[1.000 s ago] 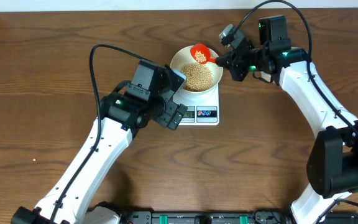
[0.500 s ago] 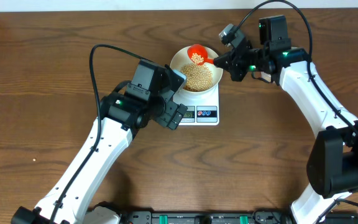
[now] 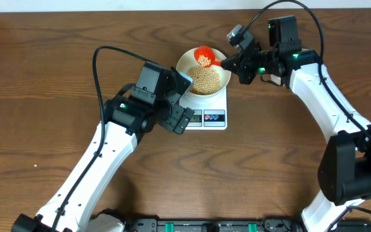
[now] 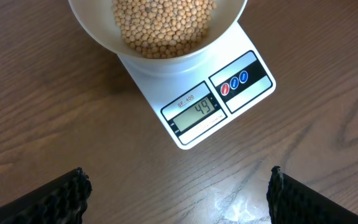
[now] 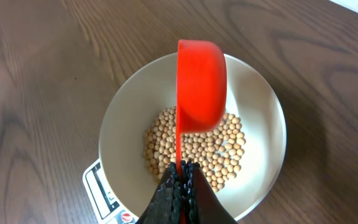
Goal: Scoop item into bowl and weigh 50g on scale
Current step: 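Tip the red scoop gradually to pour chickpeas into the bowl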
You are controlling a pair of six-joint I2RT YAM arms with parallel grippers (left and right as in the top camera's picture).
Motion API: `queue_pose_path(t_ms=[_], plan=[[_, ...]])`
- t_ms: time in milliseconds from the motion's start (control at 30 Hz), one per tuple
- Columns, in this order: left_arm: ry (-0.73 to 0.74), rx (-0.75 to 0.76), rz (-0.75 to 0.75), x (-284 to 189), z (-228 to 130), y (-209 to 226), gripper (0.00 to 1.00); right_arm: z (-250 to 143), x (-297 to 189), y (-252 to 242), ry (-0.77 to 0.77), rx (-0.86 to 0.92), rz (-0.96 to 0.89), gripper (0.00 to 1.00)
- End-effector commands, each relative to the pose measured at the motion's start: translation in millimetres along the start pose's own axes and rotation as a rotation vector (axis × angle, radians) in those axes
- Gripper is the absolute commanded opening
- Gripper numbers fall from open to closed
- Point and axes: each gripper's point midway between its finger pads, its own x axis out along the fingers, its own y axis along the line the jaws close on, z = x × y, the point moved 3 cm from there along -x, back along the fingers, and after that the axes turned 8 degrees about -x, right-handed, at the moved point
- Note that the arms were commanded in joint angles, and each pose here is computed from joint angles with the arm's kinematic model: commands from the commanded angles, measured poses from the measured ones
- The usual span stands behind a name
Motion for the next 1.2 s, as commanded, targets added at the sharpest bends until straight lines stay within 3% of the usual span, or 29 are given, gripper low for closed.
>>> queue_pose_path(t_ms=[0, 733, 1167], plan=[[0.005, 0.000, 0.010, 1.4, 0.0, 1.8, 0.93, 19.7, -13.7, 2.4, -0.048, -0.018, -0.004, 0.01], [0.005, 0.000, 0.010, 1.4, 0.0, 1.8, 0.93, 16.4, -13.8, -3.8, -0.021, -0.158, -0.049, 0.01], [0.005, 0.000, 0.010, 1.4, 0.0, 1.8, 0.93, 21.5, -14.1, -5.7, -0.043, -0.142, -0.056, 0.01]])
